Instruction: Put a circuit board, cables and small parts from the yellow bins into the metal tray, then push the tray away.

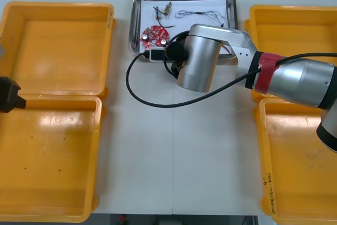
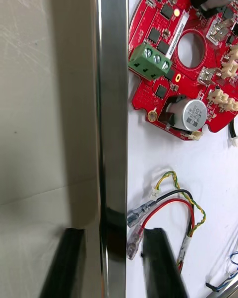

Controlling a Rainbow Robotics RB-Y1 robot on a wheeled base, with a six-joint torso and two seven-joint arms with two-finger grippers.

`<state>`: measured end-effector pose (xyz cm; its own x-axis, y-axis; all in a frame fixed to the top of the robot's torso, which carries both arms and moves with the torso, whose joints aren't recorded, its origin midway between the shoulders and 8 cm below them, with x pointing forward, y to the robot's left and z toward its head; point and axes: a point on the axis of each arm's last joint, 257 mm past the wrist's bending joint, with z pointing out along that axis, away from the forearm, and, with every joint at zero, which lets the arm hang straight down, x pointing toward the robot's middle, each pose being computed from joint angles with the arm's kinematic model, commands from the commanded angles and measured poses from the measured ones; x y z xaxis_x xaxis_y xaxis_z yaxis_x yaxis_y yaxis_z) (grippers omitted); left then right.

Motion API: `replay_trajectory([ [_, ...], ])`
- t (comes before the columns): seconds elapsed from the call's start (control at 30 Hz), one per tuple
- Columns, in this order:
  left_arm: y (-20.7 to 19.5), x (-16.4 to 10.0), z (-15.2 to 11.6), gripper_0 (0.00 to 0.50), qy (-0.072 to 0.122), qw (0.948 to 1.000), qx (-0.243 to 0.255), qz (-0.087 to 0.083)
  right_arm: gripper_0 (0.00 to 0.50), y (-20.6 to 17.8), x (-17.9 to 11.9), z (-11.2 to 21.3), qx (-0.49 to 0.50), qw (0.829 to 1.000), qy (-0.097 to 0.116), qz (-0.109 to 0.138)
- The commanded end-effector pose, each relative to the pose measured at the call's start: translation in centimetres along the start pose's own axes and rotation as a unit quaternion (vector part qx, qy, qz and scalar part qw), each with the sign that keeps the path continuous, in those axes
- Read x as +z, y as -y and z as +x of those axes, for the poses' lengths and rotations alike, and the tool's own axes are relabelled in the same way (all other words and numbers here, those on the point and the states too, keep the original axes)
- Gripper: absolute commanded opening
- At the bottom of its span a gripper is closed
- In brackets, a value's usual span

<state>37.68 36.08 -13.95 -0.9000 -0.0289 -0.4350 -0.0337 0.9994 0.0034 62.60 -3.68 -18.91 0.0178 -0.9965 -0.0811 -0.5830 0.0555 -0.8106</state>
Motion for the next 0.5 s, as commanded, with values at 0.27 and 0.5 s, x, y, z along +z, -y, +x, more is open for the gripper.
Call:
replay_trajectory([
  [0.27,-1.4,-1.4,-0.3,0.5,0.011,0.9995,0.02,-0.023,0.5,3.4,-2.0,-3.8,-0.011,0.999,0.037,0.016],
  [0.5,-1.4,-1.4,-0.3,0.5,0.011,0.9995,0.02,-0.023,0.5,3.2,-3.6,-3.6,-0.003,1.0,0.019,0.002],
])
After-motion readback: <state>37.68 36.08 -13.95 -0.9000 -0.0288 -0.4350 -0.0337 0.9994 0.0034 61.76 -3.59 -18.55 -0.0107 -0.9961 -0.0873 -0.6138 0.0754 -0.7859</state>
